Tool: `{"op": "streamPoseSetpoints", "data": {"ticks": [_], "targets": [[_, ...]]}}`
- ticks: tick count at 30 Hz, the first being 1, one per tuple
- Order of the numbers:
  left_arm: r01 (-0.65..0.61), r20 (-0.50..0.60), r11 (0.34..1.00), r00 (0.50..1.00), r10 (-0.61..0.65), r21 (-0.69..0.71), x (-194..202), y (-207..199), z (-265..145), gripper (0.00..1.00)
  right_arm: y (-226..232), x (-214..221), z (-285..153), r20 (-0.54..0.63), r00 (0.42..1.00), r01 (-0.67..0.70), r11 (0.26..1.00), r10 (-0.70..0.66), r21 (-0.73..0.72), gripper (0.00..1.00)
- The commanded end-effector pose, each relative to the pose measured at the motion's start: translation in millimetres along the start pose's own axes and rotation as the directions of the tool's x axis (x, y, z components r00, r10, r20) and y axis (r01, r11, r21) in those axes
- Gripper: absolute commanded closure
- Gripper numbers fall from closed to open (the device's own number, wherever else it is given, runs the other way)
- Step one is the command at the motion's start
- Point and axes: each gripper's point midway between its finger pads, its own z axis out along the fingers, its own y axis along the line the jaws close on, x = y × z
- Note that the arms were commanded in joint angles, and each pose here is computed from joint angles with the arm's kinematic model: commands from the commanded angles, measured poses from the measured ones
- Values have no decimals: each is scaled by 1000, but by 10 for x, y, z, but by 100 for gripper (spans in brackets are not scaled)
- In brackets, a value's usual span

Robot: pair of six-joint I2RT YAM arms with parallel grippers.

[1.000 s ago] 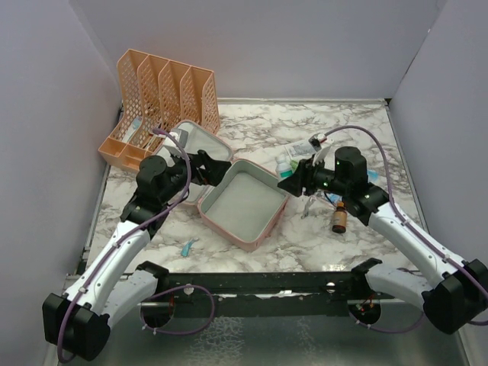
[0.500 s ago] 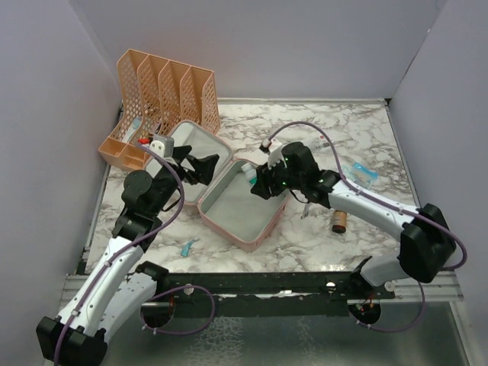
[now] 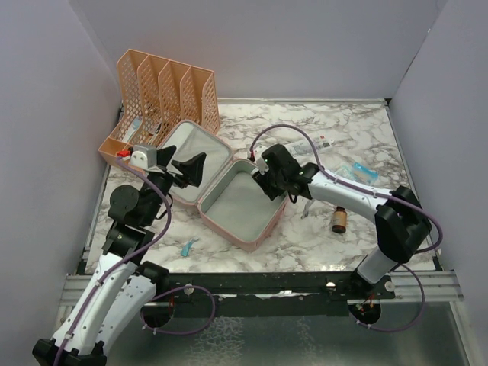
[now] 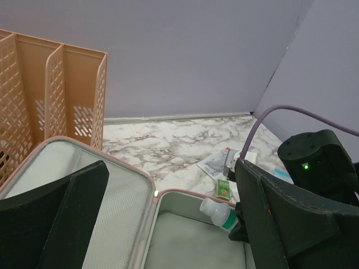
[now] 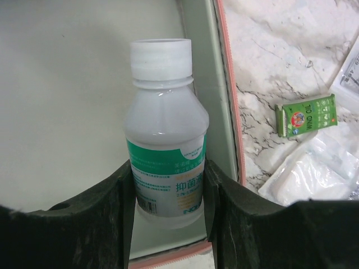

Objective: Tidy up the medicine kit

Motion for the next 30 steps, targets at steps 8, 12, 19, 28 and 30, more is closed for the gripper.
{"op": "streamPoseSetpoints", "data": {"ticks": [8, 12, 19, 28, 30], "targets": [[12, 6, 997, 1000, -11, -83, -21, 131, -56, 1, -125, 98, 140, -107, 988, 119, 990, -111, 77, 62], [14, -1, 996, 1000, -14, -85, -7, 133, -53, 1, -148, 240, 201, -175, 977, 144, 984, -125, 101, 62], [15, -15, 996, 1000, -16, -93, 32, 152, -33, 1, -267, 471, 215, -276, 952, 181, 970, -132, 162, 61], [14, -33, 996, 999, -17, -92, 75, 153, -15, 1, -317, 523, 164, -307, 946, 172, 964, -104, 202, 45], [13, -37, 995, 999, -16, -94, 84, 160, -12, 1, -318, 505, 146, -305, 948, 160, 965, -92, 208, 41]]}}
